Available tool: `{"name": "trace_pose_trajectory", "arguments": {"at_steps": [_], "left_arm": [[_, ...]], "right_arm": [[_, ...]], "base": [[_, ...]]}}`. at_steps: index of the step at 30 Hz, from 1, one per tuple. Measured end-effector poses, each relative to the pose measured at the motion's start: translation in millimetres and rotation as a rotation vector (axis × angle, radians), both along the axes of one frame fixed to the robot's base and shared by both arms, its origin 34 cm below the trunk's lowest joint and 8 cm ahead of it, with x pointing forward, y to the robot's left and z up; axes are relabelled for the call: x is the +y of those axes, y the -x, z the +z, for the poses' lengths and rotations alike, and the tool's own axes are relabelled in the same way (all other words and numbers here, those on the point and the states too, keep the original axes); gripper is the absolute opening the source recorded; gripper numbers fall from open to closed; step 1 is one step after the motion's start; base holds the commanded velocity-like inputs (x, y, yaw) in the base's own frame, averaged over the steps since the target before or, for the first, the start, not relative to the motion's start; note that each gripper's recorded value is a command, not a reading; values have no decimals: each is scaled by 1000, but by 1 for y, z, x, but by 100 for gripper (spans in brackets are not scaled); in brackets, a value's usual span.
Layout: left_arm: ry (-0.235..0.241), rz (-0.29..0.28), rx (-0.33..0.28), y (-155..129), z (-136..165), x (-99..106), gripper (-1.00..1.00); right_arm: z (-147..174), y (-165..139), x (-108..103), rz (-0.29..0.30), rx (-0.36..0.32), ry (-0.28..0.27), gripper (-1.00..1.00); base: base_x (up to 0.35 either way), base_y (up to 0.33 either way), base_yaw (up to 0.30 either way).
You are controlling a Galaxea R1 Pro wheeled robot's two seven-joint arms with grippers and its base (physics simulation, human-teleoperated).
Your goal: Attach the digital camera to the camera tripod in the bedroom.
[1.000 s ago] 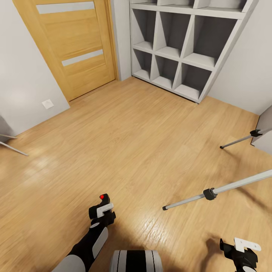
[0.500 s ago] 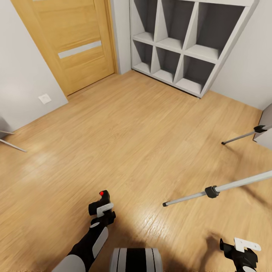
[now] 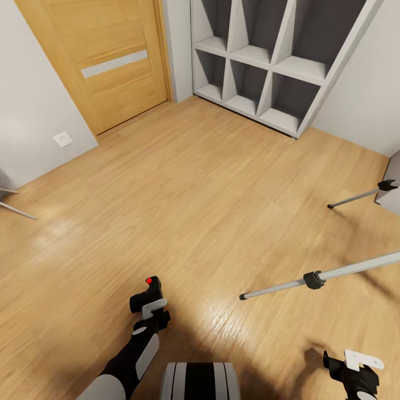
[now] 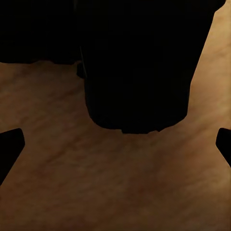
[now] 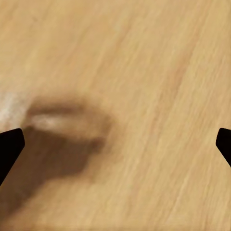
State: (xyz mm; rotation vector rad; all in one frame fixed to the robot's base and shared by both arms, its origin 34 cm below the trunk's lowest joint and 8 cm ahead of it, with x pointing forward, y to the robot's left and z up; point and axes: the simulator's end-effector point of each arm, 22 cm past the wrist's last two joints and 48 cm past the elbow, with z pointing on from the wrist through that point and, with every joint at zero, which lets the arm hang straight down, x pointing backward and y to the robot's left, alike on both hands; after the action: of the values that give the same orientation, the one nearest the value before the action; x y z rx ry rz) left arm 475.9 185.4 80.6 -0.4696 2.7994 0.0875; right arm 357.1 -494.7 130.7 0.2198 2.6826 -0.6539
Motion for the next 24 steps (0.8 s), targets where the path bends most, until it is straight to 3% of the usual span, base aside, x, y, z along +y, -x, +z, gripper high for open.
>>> {"name": "trace_pose_trajectory", "arguments": {"at_steps": [24], "left_arm": [[-1,-2,15,6,-9,0,100]], "right_arm": [[-7,9,0,0,25,0,100]], "base": [[0,0,0]]}}
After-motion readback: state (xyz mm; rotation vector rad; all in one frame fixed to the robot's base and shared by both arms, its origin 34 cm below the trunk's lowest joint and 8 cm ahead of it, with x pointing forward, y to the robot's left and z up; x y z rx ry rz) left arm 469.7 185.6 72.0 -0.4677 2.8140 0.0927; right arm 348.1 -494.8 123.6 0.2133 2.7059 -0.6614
